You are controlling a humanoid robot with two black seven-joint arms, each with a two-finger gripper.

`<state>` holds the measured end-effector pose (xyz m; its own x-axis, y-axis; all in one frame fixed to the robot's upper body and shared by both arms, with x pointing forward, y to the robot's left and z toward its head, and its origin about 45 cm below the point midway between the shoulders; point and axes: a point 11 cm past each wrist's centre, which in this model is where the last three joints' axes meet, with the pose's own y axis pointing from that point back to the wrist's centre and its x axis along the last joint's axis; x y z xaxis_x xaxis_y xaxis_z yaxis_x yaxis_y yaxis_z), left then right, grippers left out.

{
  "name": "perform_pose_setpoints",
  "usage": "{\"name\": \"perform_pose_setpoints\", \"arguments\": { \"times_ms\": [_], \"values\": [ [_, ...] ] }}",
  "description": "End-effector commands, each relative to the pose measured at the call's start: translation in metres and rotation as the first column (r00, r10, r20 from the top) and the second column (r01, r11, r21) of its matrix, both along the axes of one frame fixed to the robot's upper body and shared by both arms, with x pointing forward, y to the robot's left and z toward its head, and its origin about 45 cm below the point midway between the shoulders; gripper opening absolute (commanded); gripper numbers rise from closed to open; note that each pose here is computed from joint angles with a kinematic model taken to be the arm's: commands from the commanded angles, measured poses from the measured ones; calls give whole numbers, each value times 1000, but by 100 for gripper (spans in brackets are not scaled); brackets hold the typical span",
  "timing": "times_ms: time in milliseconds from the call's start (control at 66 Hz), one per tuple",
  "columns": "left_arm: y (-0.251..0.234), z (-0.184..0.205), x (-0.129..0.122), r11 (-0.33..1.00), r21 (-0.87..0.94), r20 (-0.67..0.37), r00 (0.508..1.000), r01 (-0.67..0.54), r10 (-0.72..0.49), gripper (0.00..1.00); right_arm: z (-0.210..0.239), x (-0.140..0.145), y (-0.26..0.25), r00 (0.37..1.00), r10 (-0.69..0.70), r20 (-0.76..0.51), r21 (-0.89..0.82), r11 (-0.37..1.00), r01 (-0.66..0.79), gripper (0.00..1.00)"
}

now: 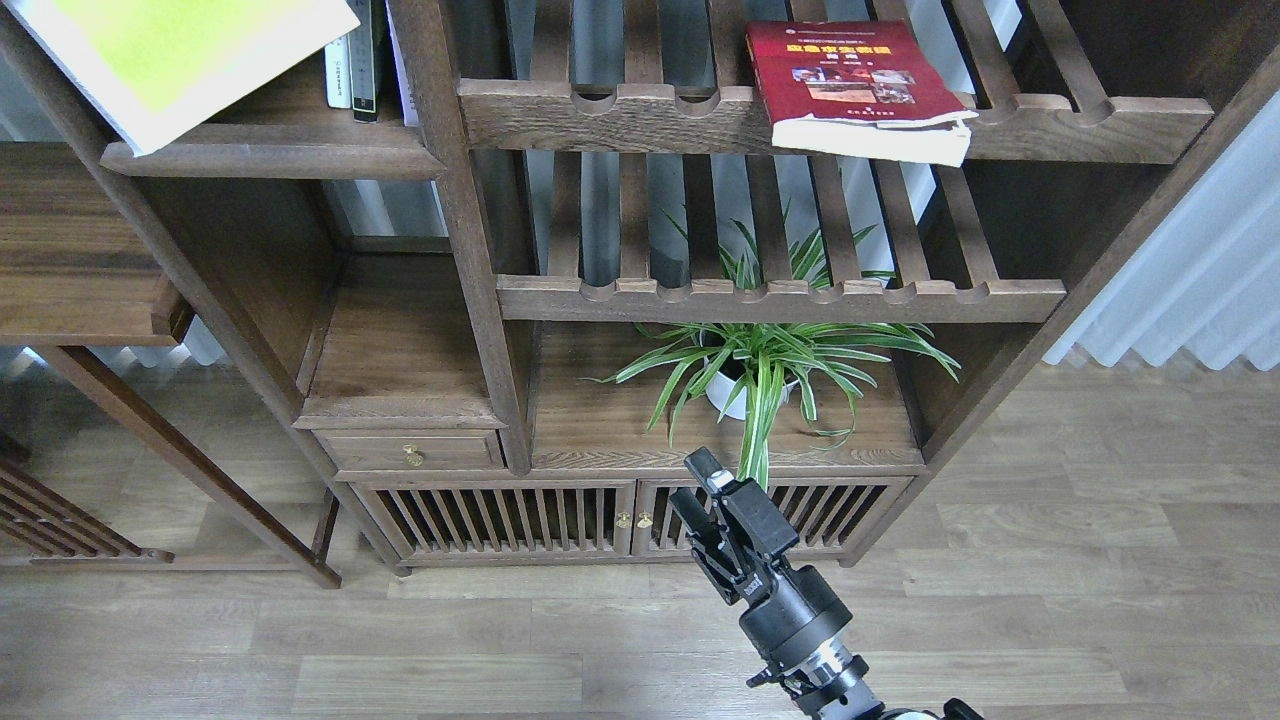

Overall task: Organize books on shelf
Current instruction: 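Carry the yellow book with the left gripper up to the top shelf, then release the yellow book on the top shelf with the left gripper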

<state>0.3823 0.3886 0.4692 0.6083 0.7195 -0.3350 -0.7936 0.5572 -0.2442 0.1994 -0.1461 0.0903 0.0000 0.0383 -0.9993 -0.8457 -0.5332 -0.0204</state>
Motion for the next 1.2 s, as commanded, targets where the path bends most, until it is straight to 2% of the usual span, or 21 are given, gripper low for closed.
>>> {"name": "perform_pose_setpoints", "arguments": {
  "times_ms": [0, 182, 455, 667, 758, 924, 1182],
  "values": [
    [8, 12, -1, 1000, 5, 38, 999, -30, 30, 7, 2, 3, 1, 1000, 0, 7, 4, 1000, 0, 87],
    [37, 24, 5, 987, 51, 94, 984, -154, 149, 4, 10, 11, 11, 1000, 3, 30, 32, 999, -4, 88],
    [33, 23, 15, 969, 130, 147, 970, -212, 193, 4, 17, 16, 18, 999, 7, 48, 52, 999, -10, 89],
    [0, 5, 36, 958, 202, 166, 971, -204, 172, 4, 25, 26, 20, 997, 15, 81, 53, 998, -20, 90],
    [-24, -1, 56, 954, 227, 172, 972, -197, 160, 4, 27, 29, 18, 996, 9, 87, 53, 999, -13, 90],
    [-43, 0, 78, 940, 256, 207, 962, -227, 177, 4, 27, 30, 18, 996, 6, 88, 55, 998, -11, 90],
    [-66, -12, 87, 934, 286, 227, 962, -214, 150, 4, 26, 29, 16, 997, -2, 82, 54, 999, -3, 91]
  ]
}}
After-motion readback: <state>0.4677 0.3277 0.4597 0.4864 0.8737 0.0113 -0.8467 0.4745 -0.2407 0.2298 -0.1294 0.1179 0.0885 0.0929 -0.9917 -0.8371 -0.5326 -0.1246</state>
